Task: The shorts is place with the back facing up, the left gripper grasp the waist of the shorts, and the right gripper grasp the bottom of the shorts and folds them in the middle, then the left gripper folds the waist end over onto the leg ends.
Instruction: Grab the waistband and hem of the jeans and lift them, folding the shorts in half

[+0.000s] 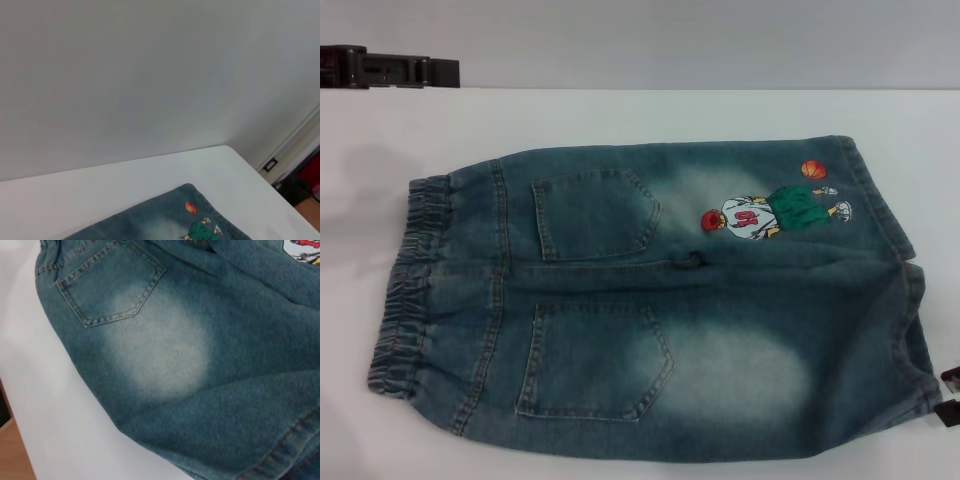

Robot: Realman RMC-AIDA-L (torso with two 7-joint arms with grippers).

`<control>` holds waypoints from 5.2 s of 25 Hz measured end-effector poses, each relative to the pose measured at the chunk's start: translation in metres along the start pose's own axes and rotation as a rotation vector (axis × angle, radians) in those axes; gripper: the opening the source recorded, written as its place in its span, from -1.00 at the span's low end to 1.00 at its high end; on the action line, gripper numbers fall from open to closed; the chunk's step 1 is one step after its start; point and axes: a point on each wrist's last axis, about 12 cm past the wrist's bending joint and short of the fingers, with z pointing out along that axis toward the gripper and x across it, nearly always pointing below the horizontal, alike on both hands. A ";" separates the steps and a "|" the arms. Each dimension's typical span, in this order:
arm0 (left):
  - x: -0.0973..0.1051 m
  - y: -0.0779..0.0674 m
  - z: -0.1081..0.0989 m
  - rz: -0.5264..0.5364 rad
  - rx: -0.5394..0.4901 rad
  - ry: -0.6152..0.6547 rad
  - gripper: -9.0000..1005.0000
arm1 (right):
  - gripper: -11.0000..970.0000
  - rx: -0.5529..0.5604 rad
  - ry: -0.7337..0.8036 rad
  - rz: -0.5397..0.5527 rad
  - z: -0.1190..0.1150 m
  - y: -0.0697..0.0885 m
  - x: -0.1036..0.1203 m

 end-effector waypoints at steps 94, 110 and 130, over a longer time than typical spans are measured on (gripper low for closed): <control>0.049 0.024 -0.010 -0.089 -0.228 0.418 0.45 | -0.96 0.130 0.010 -0.100 0.022 -0.005 -0.034; 0.066 0.020 -0.006 -0.191 -0.311 0.655 0.44 | -0.96 0.175 -0.014 -0.123 0.035 -0.015 -0.052; 0.066 0.017 0.031 -0.154 -0.422 0.774 0.29 | -0.97 0.198 -0.016 -0.133 0.042 -0.022 -0.058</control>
